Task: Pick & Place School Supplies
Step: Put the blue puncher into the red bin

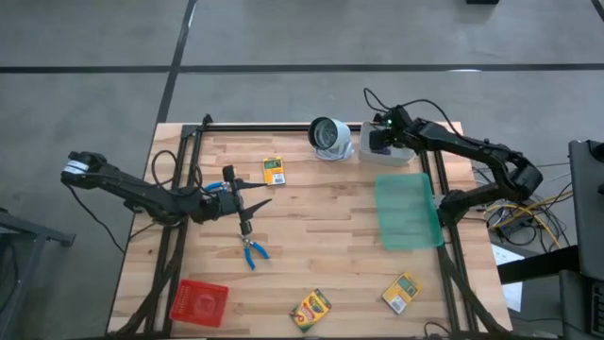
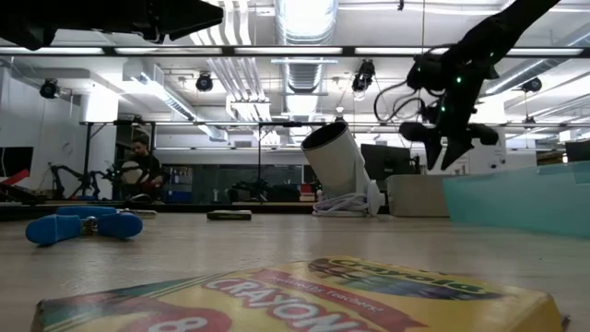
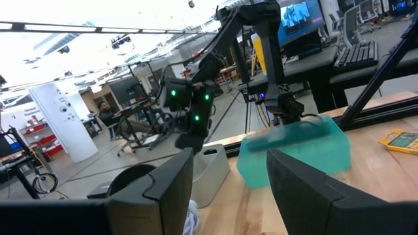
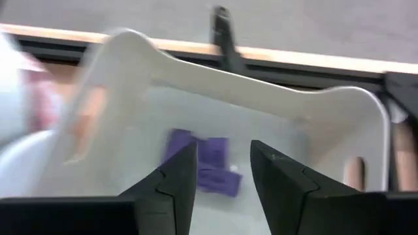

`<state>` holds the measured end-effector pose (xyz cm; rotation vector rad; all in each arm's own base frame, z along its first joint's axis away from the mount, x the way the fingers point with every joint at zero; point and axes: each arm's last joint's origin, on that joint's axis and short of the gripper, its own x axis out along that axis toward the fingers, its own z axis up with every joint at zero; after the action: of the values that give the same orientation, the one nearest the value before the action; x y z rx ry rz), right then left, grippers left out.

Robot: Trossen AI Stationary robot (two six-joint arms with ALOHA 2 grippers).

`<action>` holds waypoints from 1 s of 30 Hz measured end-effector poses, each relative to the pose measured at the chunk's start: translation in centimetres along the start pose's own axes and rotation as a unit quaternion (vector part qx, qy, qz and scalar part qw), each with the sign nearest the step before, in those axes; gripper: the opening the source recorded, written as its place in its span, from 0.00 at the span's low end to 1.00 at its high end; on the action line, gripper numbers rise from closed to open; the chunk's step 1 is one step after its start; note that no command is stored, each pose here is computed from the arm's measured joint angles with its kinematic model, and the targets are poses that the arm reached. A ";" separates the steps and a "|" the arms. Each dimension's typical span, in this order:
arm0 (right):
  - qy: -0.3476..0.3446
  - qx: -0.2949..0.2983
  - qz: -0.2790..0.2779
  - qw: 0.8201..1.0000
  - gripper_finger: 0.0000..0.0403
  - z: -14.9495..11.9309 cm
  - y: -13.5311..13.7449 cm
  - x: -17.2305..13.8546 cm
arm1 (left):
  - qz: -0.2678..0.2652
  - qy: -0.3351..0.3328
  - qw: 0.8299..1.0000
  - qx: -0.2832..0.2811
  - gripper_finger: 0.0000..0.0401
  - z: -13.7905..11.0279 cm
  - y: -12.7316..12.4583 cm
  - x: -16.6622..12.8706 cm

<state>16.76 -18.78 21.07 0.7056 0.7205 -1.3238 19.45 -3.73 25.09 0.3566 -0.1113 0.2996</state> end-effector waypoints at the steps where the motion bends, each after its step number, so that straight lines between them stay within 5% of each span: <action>1: -0.002 0.002 0.015 1.000 0.33 0.2 0.1 -0.5 | 0.000 0.000 1.000 0.000 0.50 0.0 0.0 0.0; 10: -0.024 -0.097 0.177 0.979 0.30 -0.1 2.0 -4.9 | 0.000 0.000 1.000 0.000 0.50 0.0 0.0 0.0; 18: -0.069 -0.228 0.312 0.920 0.32 -2.1 5.6 -8.0 | -0.002 0.005 1.000 -0.003 0.50 -0.2 -0.1 0.0; 24: -0.099 -0.307 0.363 0.874 0.30 -4.1 8.3 -9.2 | 0.000 0.007 1.000 -0.003 0.50 -0.2 -0.1 0.0; 30: -0.090 -0.339 0.382 0.855 0.28 -5.8 9.5 -9.7 | 0.027 0.026 0.999 -0.038 0.50 -0.4 0.0 0.0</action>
<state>24.81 -7.39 25.82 0.2235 0.5978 -0.3381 19.43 -3.55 24.73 0.2697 -0.0810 0.3573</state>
